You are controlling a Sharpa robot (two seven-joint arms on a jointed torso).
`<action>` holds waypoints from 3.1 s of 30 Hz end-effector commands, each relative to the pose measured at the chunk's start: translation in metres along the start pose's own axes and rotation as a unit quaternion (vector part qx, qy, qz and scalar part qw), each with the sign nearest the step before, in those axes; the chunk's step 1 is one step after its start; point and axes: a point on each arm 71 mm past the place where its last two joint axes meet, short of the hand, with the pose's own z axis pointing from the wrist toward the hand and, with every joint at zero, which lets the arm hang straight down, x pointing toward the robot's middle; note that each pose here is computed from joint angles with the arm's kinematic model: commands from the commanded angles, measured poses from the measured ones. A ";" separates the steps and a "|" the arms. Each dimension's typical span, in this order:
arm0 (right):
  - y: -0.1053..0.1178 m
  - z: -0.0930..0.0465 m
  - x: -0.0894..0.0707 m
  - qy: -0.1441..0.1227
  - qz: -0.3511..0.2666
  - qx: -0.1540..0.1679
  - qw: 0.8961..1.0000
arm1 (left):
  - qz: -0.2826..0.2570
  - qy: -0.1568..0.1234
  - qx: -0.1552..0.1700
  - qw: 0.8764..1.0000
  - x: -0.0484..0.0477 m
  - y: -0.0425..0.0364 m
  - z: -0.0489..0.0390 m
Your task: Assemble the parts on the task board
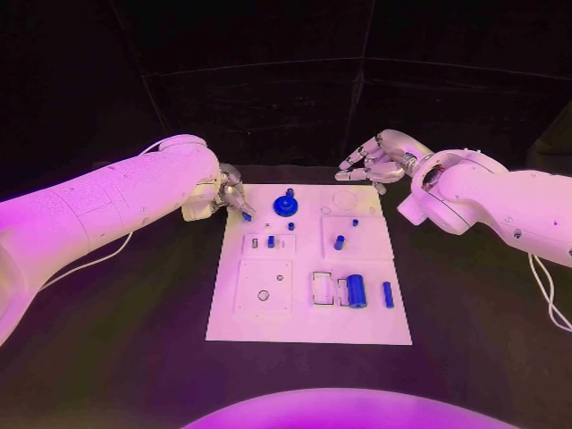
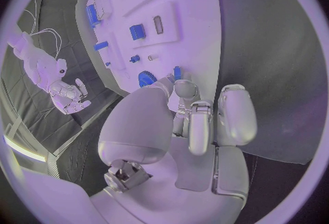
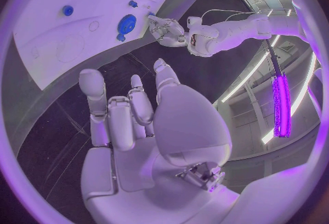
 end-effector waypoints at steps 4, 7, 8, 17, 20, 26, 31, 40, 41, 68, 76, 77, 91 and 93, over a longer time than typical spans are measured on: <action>0.001 0.000 -0.002 -0.002 0.001 -0.004 1.000 | -0.007 -0.025 0.016 1.000 -0.0037 0.0009 -0.0095; 0.001 -0.001 -0.002 -0.002 0.001 -0.004 1.000 | -0.011 -0.034 0.021 0.999 -0.0040 0.0020 -0.0149; 0.001 -0.001 -0.002 -0.002 0.001 -0.004 1.000 | -0.012 -0.036 0.022 0.999 -0.0039 0.0022 -0.0160; 0.000 -0.001 -0.003 -0.003 0.000 -0.003 1.000 | -0.031 -0.066 0.046 0.996 0.0053 -0.0004 -0.0325; 0.000 -0.001 -0.003 -0.002 0.000 -0.003 1.000 | -0.036 -0.071 0.054 0.995 0.0110 -0.0015 -0.0356; 0.000 -0.001 -0.002 -0.002 0.000 -0.003 1.000 | -0.048 -0.076 0.066 0.994 0.0299 -0.0011 -0.0378; 0.000 -0.001 -0.002 -0.001 0.000 -0.003 1.000 | -0.051 -0.068 0.070 0.994 0.0441 0.0000 -0.0377; 0.001 -0.001 -0.001 0.001 0.001 -0.004 1.000 | -0.042 -0.055 0.065 0.996 0.0565 0.0015 -0.0367; 0.001 0.000 -0.001 0.001 0.001 -0.004 1.000 | -0.040 -0.052 0.063 0.996 0.0574 0.0019 -0.0364; 0.001 0.000 -0.001 0.001 -0.001 -0.003 1.000 | 0.004 -0.020 0.049 0.999 0.0647 0.0069 -0.0376; 0.001 0.000 -0.001 -0.001 0.000 -0.006 1.000 | 0.005 -0.024 0.042 0.999 0.0629 0.0113 -0.0370; 0.001 0.000 -0.001 -0.002 0.000 -0.006 1.000 | 0.005 -0.024 0.042 0.999 0.0629 0.0112 -0.0370; 0.001 -0.001 -0.002 -0.003 0.000 -0.006 1.000 | 0.008 -0.022 0.050 0.999 0.0641 0.0072 -0.0369; 0.001 -0.001 -0.002 -0.003 0.000 -0.006 1.000 | 0.008 -0.021 0.050 0.998 0.0643 0.0066 -0.0368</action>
